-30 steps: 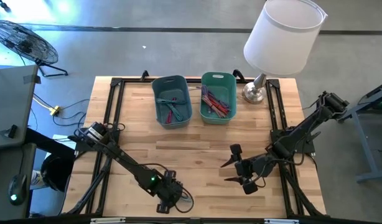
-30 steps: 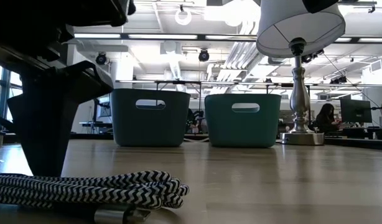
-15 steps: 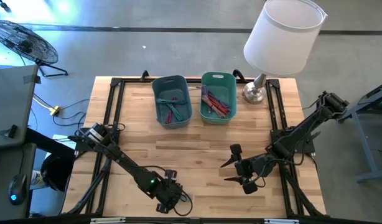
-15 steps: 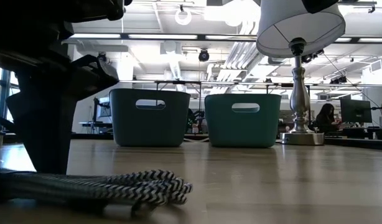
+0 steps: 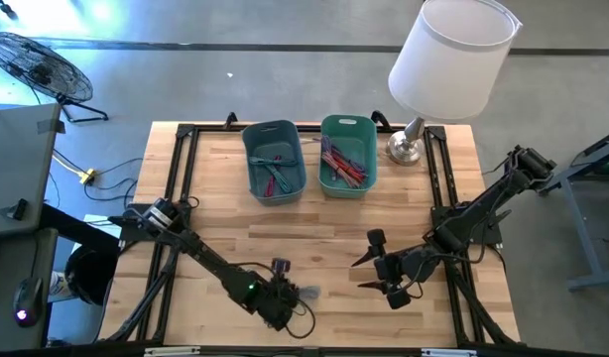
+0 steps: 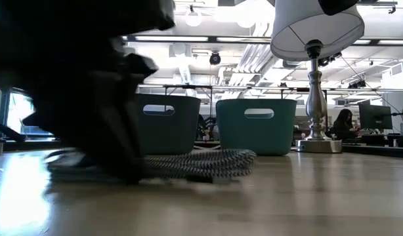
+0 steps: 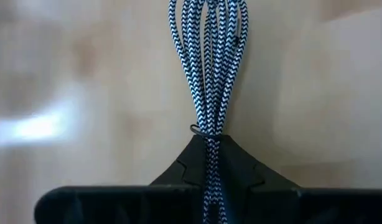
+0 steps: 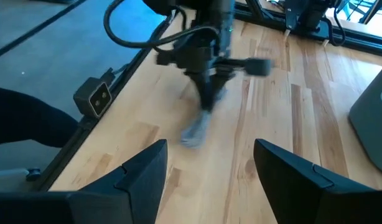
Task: Pick & Place USB Port
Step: Put the black and white charger cable into the blue bin, then return To Home Position
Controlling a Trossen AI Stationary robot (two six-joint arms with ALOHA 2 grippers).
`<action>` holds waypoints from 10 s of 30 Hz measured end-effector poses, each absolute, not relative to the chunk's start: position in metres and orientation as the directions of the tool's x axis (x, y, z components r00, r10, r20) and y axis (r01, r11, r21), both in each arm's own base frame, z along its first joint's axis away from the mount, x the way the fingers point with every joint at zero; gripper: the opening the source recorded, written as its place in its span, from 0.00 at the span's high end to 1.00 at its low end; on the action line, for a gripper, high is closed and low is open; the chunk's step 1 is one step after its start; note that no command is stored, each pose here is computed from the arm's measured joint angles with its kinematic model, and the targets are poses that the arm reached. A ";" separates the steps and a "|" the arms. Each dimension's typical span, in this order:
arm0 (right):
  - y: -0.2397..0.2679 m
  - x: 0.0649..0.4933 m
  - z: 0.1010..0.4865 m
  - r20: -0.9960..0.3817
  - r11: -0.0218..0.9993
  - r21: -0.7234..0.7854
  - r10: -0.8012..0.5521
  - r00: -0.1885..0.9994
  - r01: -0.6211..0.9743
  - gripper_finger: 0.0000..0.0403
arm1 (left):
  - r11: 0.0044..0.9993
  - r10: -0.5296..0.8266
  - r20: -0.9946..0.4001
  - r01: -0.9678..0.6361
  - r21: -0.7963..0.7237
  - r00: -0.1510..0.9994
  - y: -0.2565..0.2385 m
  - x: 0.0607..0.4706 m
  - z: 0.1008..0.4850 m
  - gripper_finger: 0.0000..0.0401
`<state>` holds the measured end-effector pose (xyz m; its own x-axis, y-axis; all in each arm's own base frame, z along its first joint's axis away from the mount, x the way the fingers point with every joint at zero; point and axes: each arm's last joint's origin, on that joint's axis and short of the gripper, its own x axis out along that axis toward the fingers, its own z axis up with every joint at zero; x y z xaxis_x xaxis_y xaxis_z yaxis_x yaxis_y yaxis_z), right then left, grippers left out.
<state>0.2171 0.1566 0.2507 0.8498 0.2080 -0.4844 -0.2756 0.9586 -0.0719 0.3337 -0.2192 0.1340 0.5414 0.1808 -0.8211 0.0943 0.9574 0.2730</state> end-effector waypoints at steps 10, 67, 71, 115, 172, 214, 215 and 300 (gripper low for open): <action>0.154 0.216 0.249 -0.496 0.966 -0.110 0.151 0.855 -0.234 0.42 | 0.781 0.555 -0.637 -0.071 0.621 0.535 -0.199 0.352 0.249 0.96; 0.138 0.212 0.242 -0.450 0.918 -0.387 -0.264 0.853 0.080 0.42 | 0.976 0.020 -0.984 -0.215 -0.019 0.176 0.140 0.284 0.365 0.41; 0.129 0.216 0.244 -0.417 0.882 -0.449 -0.347 0.840 0.141 0.45 | 0.978 0.146 -0.948 -0.183 0.096 0.283 0.125 0.276 0.406 0.42; 0.001 0.100 0.324 -0.215 0.991 -0.131 -0.007 0.977 -0.022 1.00 | 0.811 0.491 -0.482 -0.177 0.558 0.726 -0.034 0.093 0.342 0.48; 0.002 0.110 0.156 -0.134 0.979 -0.084 0.174 0.976 -0.186 1.00 | 0.865 0.271 -0.536 0.043 0.501 0.799 -0.069 0.135 0.309 0.47; 0.000 0.097 0.173 0.077 0.990 -0.120 0.077 0.994 -0.068 1.00 | 0.834 0.280 -0.531 0.072 0.548 0.800 -0.069 0.135 0.309 0.47; 0.000 0.098 0.173 0.070 0.990 -0.119 0.077 0.995 -0.068 1.00 | 0.834 0.280 -0.531 0.072 0.547 0.800 -0.069 0.135 0.309 0.47; 0.000 0.098 0.171 0.052 0.991 -0.118 0.076 0.996 -0.069 1.00 | 0.875 -0.123 0.097 0.062 0.481 0.988 -0.018 0.095 0.178 0.47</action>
<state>0.0982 0.0000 0.1711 0.9958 0.0755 0.0517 -0.0690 0.9906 -0.1179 0.0946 -0.0180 0.1781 0.9877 -0.1226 0.0966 0.0616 0.8748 0.4806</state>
